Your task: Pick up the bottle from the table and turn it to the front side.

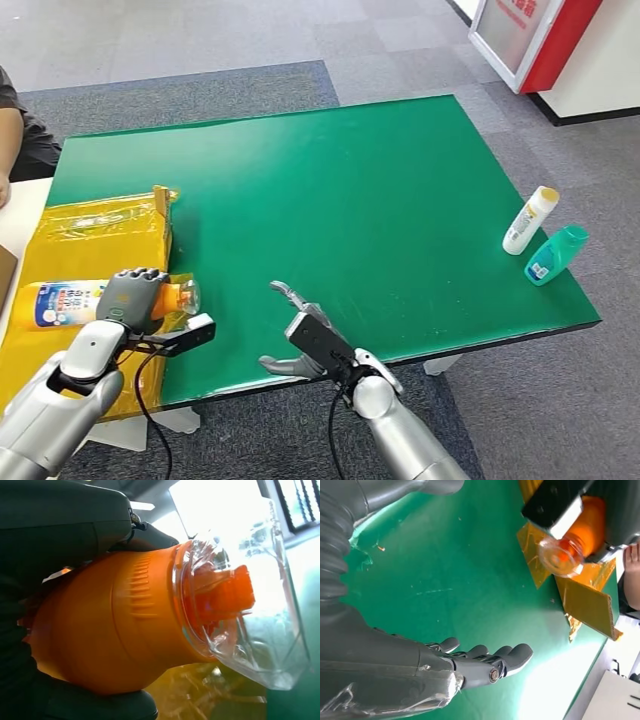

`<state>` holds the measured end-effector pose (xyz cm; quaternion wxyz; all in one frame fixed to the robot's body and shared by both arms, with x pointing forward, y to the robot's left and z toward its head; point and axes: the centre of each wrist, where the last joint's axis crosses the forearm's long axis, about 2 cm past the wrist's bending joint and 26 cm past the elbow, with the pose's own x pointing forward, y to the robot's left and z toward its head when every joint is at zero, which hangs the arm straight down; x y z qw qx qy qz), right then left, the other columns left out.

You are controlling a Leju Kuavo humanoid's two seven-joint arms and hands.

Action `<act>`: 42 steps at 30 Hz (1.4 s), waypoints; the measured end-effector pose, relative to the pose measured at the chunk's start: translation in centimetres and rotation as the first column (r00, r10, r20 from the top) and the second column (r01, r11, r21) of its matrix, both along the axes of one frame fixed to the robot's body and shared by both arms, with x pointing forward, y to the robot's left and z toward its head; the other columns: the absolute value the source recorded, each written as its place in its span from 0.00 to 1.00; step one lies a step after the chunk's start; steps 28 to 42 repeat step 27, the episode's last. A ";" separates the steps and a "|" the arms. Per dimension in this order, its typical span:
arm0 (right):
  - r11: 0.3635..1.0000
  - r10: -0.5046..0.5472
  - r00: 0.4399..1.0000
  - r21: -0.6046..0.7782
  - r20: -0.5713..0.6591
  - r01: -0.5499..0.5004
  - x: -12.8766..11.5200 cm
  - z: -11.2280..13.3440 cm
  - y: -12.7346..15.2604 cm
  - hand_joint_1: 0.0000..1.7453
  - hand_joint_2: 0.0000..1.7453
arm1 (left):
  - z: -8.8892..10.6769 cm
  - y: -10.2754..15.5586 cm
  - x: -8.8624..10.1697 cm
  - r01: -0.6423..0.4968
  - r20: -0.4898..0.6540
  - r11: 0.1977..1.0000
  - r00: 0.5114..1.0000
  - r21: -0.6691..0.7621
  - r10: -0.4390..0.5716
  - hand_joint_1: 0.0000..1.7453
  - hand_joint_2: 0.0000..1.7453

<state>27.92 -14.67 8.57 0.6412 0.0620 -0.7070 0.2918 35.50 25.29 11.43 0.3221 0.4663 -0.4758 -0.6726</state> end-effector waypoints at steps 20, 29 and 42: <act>0.999 0.047 0.998 -0.007 -0.034 -0.048 -1.4 -1.0 1.0 0.00 1.00 | -3.6 0.1 0.3 -0.167 -0.031 0.973 0.986 -0.161 0.164 0.00 1.00; 0.999 0.048 0.998 -0.014 -0.039 -0.049 -1.5 -1.0 1.0 0.00 1.00 | -3.4 0.3 1.2 -0.197 -0.060 0.962 0.980 -0.191 0.188 0.00 1.00; 0.999 0.048 0.998 -0.014 -0.039 -0.049 -1.5 -1.0 1.0 0.00 1.00 | -3.4 0.3 1.2 -0.197 -0.060 0.962 0.980 -0.191 0.188 0.00 1.00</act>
